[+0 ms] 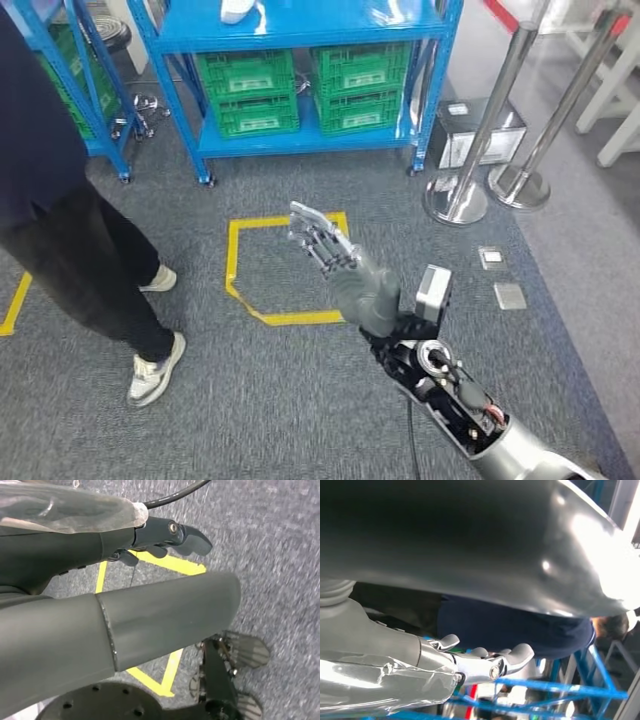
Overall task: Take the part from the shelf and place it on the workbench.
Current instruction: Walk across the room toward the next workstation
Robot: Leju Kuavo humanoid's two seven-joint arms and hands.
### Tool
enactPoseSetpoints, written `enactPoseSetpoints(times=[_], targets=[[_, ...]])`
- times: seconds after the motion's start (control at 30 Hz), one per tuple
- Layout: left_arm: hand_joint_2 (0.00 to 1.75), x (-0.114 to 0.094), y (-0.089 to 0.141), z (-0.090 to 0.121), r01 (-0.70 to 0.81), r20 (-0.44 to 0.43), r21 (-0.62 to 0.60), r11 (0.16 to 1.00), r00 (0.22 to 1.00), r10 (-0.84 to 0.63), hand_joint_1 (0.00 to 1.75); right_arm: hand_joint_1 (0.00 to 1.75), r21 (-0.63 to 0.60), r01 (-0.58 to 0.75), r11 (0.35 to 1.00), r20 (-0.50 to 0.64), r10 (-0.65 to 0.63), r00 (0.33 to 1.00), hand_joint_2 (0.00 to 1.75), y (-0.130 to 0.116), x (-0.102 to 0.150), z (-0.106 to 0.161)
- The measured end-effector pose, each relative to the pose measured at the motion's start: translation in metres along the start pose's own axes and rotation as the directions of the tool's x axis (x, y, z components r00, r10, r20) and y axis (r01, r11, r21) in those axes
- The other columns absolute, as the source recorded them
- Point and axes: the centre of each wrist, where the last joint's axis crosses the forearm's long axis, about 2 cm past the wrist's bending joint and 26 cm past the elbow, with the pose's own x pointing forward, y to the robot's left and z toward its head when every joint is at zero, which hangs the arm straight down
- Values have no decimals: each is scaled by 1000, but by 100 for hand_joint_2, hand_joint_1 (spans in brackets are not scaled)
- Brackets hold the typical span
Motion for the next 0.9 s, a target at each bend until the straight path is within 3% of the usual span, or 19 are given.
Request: enactPoseSetpoints(times=[0.9], targets=[[0, 1, 2, 0, -1, -3, 12, 1000, 1000, 1, 0, 0, -14, -7, 1000, -14, 7, 1000, 0, -2, -1, 4]])
